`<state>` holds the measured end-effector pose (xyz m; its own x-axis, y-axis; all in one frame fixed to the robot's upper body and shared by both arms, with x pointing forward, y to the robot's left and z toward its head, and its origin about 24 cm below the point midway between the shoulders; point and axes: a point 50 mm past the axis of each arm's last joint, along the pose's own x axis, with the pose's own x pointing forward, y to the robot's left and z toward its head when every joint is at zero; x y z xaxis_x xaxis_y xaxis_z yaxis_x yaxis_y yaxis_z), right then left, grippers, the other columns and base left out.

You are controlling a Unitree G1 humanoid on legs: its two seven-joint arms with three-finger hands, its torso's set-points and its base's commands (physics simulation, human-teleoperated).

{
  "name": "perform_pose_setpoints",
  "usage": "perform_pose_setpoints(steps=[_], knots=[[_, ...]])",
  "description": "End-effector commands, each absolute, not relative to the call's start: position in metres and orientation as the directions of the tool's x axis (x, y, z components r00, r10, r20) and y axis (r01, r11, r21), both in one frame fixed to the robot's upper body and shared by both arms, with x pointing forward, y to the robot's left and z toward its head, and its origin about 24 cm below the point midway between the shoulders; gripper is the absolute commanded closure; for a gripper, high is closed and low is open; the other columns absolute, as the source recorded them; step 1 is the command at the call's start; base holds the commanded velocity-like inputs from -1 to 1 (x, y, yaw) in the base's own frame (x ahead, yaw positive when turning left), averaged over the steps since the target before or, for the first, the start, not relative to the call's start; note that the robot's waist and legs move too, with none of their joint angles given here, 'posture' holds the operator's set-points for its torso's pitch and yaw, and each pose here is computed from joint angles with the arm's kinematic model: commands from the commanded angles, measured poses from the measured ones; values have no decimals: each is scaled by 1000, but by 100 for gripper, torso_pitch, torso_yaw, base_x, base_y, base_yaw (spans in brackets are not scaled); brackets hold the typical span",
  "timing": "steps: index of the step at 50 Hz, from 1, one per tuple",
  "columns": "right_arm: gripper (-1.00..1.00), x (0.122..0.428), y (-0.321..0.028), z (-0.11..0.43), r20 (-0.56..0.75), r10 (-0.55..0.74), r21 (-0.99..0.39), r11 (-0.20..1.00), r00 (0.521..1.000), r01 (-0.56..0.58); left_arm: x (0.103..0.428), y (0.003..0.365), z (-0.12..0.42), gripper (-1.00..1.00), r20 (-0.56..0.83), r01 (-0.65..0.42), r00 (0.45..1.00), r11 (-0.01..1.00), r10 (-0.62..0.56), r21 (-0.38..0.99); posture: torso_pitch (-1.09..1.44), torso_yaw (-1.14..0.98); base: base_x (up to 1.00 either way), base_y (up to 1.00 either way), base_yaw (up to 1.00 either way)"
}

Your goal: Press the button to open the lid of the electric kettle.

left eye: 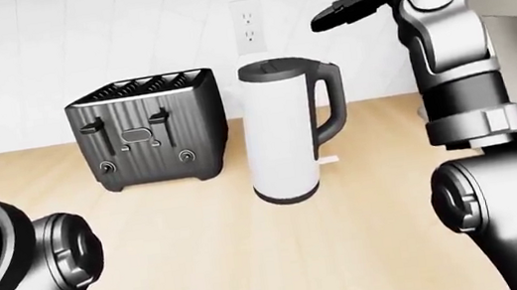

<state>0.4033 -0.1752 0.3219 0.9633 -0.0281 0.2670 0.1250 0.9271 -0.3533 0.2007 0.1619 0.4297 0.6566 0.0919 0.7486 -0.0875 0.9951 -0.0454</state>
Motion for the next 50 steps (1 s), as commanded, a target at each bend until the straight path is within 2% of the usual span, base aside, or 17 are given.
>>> perform_pose_setpoints(steps=[1,27,50], knots=[[-100,398,-172,344,356,-12,-359,921,934,149,198,163,434,-100,763,-87,639,995,100,-58,-57,0,0,0,0],[-100,417,-182,334,291,-54,-408,896,955,176,199,160,433,-100,762,-86,641,995,92,-48,-57,0,0,0,0],[-100,423,-193,314,237,-94,-430,883,967,191,199,158,432,-100,762,-83,642,996,85,-41,-57,0,0,0,0]])
